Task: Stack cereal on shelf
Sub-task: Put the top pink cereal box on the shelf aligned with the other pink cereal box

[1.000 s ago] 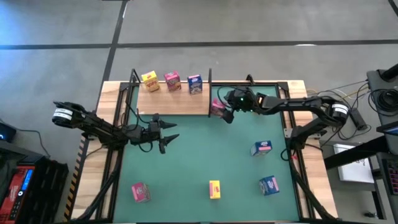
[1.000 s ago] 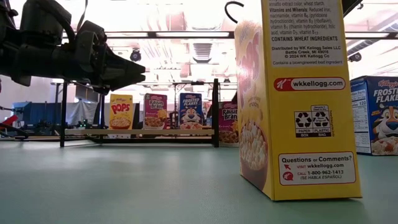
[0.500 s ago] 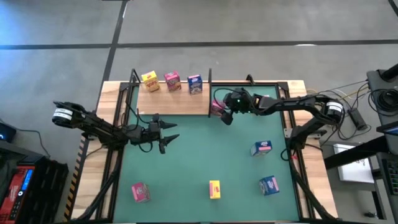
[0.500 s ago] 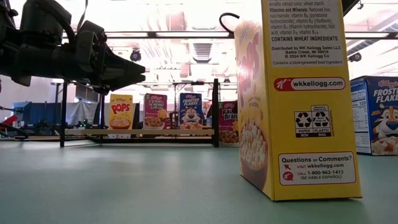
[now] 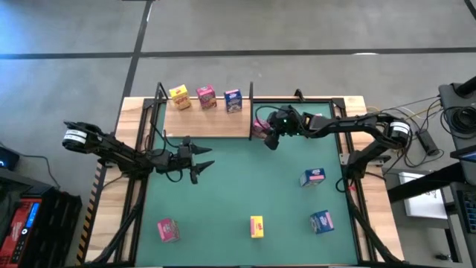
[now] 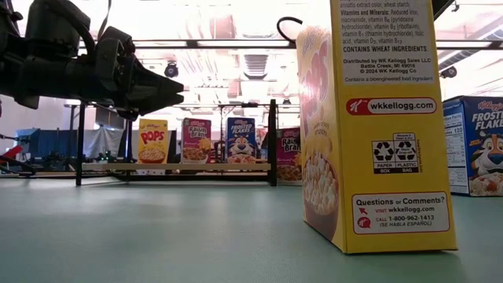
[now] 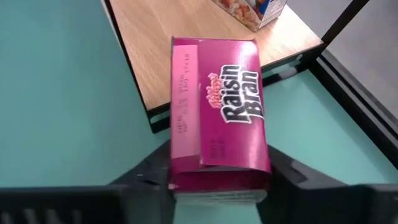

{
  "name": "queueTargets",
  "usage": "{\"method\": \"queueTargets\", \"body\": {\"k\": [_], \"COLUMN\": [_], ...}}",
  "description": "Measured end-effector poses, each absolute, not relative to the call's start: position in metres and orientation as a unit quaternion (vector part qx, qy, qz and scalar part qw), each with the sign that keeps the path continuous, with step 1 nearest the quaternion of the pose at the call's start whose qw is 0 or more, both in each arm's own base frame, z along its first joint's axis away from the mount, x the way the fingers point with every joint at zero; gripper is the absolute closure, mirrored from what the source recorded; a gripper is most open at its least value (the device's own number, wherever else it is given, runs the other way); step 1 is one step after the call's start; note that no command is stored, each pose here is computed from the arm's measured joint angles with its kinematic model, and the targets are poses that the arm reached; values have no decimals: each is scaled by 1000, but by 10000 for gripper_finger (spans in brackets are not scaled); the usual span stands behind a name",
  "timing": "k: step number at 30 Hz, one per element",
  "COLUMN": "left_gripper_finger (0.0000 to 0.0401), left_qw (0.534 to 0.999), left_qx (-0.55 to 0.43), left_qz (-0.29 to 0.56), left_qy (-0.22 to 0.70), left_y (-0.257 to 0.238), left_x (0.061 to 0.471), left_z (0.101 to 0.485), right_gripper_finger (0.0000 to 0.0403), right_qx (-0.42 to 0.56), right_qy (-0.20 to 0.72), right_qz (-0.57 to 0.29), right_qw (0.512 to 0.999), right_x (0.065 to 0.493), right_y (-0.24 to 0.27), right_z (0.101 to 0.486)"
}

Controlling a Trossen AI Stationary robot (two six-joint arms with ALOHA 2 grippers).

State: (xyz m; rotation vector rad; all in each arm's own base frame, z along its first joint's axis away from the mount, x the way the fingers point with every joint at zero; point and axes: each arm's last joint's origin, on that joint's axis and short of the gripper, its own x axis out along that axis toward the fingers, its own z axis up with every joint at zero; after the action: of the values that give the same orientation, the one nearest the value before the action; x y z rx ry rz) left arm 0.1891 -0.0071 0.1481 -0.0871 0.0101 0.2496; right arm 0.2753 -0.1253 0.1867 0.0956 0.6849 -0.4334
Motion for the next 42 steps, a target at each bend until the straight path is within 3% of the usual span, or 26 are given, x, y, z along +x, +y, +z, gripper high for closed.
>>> {"method": "queueTargets", "body": {"k": [4,11,17,33,42], "left_gripper_finger": [174,174,174,174,174], "left_qw": [991,988,984,973,968], "left_qx": [-53,-94,-106,-138,-153], "left_qz": [125,125,146,180,187], "left_qy": [8,-1,12,34,66], "left_y": [-7,-7,-6,-4,-3], "left_x": [189,188,187,179,173], "left_z": [147,149,147,149,147], "right_gripper_finger": [296,286,293,277,276], "right_qx": [50,115,205,142,47], "right_qy": [347,367,323,211,223], "right_qz": [-203,-196,-110,-16,3], "right_qw": [914,902,917,967,974], "right_x": [271,250,246,282,342], "right_y": [-123,-111,-93,-60,-74], "right_z": [188,207,227,264,278]}}
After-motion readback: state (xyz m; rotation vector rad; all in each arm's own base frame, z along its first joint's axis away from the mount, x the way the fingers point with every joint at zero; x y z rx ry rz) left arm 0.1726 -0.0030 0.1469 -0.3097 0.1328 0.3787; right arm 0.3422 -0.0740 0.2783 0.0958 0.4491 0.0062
